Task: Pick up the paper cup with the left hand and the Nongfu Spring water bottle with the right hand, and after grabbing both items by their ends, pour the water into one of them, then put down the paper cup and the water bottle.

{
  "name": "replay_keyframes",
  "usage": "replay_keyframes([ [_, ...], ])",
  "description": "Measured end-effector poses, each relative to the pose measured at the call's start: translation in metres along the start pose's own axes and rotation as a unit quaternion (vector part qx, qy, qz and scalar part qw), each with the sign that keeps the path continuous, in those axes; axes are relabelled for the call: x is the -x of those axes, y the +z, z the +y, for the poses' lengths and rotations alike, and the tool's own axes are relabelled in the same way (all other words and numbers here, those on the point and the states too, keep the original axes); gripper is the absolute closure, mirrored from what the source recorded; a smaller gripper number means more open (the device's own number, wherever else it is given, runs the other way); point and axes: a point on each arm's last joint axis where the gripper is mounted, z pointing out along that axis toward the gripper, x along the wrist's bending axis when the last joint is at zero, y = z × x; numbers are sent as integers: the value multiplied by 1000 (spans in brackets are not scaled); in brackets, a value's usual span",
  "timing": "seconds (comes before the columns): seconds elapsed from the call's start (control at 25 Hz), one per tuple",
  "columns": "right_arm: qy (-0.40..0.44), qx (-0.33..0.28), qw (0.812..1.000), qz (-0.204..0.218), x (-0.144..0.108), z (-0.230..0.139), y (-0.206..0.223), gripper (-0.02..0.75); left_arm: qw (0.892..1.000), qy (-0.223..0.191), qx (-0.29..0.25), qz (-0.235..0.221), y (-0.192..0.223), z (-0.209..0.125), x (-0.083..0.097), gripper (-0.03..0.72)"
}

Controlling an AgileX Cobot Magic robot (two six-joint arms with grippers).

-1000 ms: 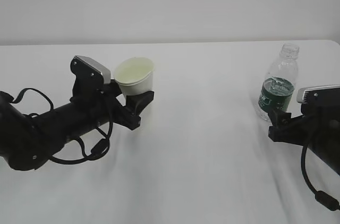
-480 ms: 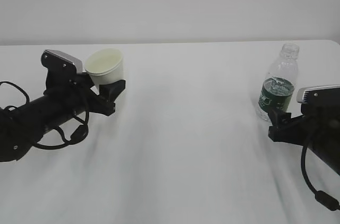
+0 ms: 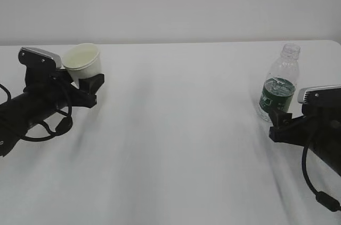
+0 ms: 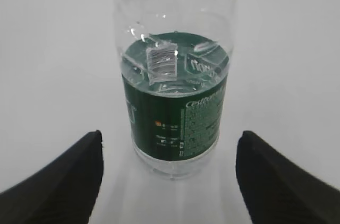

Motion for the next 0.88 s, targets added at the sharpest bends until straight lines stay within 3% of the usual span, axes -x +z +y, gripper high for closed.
replay_keyframes([
  [0.4, 0, 0, 1000, 0, 0, 0, 0, 145, 999, -16, 3, 47, -4, 0, -19, 211],
  [0.88, 0, 0, 1000, 0, 0, 0, 0, 145, 997, -6, 4, 77, -5, 0, -28, 211],
])
